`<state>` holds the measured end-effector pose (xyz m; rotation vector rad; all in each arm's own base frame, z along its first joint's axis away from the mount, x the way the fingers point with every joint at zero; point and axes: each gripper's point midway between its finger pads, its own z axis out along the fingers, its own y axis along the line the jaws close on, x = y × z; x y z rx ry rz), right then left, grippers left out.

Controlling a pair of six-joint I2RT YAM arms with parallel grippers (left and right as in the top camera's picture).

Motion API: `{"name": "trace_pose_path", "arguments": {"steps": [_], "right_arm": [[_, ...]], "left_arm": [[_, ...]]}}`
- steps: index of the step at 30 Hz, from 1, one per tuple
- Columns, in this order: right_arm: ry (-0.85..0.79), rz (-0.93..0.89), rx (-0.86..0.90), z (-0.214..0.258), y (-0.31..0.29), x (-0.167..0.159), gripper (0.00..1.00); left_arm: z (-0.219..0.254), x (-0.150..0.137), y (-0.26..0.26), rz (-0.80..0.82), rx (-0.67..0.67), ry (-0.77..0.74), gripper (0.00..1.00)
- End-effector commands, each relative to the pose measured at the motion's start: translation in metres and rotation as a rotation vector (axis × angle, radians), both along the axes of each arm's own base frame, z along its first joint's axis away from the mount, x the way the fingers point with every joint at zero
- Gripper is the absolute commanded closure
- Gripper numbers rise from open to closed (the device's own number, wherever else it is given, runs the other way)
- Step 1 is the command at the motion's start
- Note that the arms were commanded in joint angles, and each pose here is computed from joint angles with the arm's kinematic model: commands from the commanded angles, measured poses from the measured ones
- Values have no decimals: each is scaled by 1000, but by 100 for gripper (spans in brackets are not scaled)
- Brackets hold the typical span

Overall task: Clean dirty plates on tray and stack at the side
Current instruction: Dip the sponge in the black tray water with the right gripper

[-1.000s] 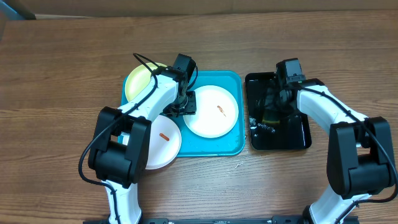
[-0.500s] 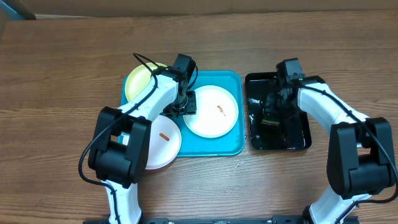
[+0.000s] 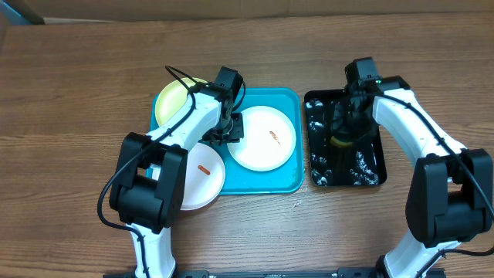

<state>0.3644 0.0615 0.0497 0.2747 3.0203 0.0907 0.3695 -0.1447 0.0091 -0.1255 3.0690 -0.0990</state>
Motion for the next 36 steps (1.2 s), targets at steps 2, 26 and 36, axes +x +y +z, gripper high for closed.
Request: {"name": "trace_pose_path", "arguments": {"steps": [2, 26, 36], "right_arm": [[3, 3, -65, 5, -11, -5, 96], [-22, 157, -83, 13, -9, 3, 96], [-44, 160, -48, 40, -2, 13, 96]], "left_arm": [[-5, -3, 5, 6, 15, 22, 75], [-5, 4, 2, -66, 13, -13, 72], [-4, 6, 2, -65, 11, -22, 96]]}}
